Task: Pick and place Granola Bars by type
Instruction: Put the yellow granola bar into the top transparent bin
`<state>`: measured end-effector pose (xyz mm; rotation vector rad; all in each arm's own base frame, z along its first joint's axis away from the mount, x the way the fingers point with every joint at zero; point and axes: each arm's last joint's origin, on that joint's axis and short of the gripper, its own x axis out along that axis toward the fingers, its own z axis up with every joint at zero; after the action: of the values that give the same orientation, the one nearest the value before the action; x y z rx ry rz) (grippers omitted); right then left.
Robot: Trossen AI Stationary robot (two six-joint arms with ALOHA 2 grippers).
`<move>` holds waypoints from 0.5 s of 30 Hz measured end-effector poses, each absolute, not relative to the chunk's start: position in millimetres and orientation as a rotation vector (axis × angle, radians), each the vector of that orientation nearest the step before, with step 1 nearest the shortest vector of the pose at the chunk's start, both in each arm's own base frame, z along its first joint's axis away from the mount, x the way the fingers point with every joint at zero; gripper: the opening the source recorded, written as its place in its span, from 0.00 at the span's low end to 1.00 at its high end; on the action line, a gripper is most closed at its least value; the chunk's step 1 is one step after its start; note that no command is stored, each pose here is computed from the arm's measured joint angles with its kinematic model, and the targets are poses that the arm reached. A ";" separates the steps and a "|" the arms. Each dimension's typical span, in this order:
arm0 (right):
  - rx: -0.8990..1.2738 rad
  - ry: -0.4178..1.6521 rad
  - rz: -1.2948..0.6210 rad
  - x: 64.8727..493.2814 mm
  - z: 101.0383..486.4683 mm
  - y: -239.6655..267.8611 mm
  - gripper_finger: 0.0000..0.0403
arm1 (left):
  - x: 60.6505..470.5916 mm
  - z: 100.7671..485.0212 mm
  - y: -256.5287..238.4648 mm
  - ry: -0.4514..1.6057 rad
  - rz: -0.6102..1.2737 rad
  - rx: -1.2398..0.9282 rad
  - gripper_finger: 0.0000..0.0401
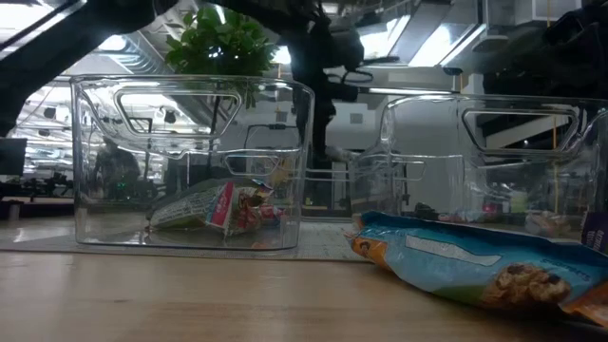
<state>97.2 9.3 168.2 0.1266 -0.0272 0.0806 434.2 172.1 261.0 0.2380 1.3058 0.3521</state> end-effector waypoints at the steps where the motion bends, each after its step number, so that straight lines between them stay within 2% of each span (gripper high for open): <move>1: 0.127 -0.028 0.081 97.2 168.3 9.3 0.58 | 435.5 257.1 172.6 1.314 0.350 0.237 0.06; 15: 0.126 -0.027 0.081 97.2 168.3 9.3 0.58 | 446.4 218.2 175.9 1.391 0.312 0.210 0.06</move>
<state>97.2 9.3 168.3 0.1262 -0.0274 0.0807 446.4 175.9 218.2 0.2097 1.3905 0.3125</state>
